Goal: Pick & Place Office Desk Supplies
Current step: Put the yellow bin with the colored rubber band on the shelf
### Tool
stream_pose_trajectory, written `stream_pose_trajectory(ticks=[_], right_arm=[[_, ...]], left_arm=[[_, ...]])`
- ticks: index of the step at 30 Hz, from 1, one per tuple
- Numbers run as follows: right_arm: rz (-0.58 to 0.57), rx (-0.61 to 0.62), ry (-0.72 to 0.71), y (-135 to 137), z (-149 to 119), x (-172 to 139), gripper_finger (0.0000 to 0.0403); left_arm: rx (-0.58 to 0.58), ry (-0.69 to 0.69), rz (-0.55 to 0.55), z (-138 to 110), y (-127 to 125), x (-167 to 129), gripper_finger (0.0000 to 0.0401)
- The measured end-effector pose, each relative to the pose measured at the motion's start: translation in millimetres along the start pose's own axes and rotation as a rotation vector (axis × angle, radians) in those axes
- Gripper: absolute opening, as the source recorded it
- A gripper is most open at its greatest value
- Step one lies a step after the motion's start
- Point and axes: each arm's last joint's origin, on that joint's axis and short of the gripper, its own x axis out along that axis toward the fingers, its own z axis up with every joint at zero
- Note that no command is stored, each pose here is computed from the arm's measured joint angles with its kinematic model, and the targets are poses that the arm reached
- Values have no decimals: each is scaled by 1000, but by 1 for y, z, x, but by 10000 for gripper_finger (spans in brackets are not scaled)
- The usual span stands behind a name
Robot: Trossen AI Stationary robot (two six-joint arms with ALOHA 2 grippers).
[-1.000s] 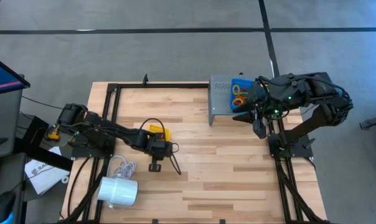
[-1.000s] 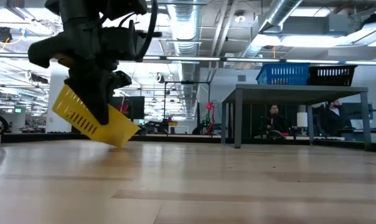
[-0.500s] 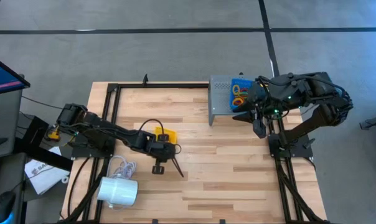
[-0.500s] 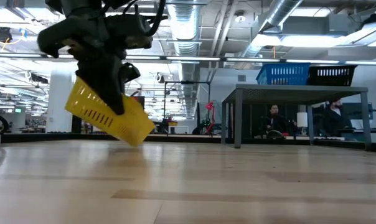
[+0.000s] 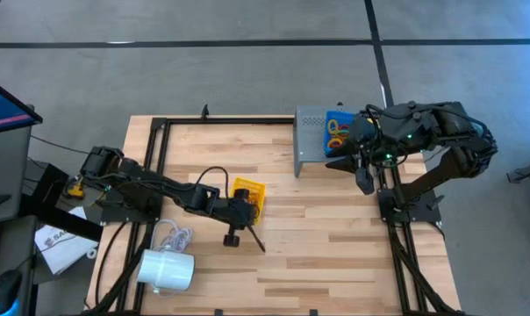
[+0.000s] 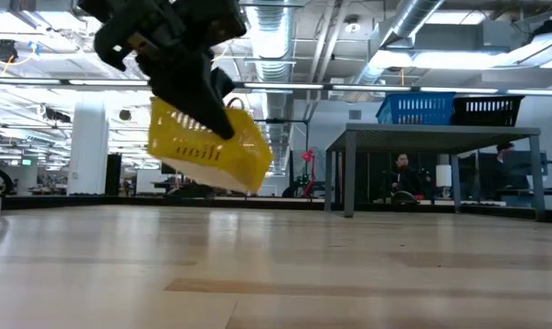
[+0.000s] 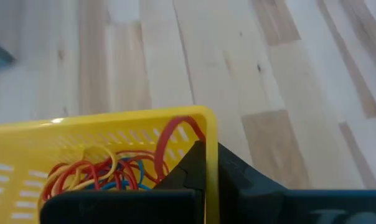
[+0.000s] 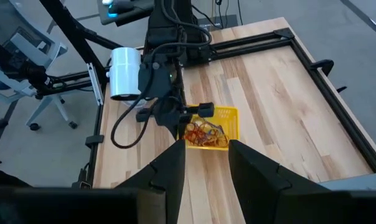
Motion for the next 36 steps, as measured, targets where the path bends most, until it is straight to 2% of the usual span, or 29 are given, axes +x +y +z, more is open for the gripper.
stream_pose_trajectory(ticks=[3, 9, 17, 25, 36], right_arm=[[1, 0, -2, 0, 0, 0, 120], [18, -19, 20, 8, 0, 9, 120], [30, -46, 73, 19, -1, 28, 120], [48, -57, 97, 27, -3, 36, 120], [70, -31, 111, 35, -6, 35, 120]], left_arm=[[10, -48, 15, 4, 4, 8, 0], [-3, -36, -10, 0, 6, 32, 0], [-8, -116, -15, 19, 4, 45, 0], [-32, -130, -10, 21, 2, 68, 0], [-74, -165, 24, 25, 4, 68, 14]])
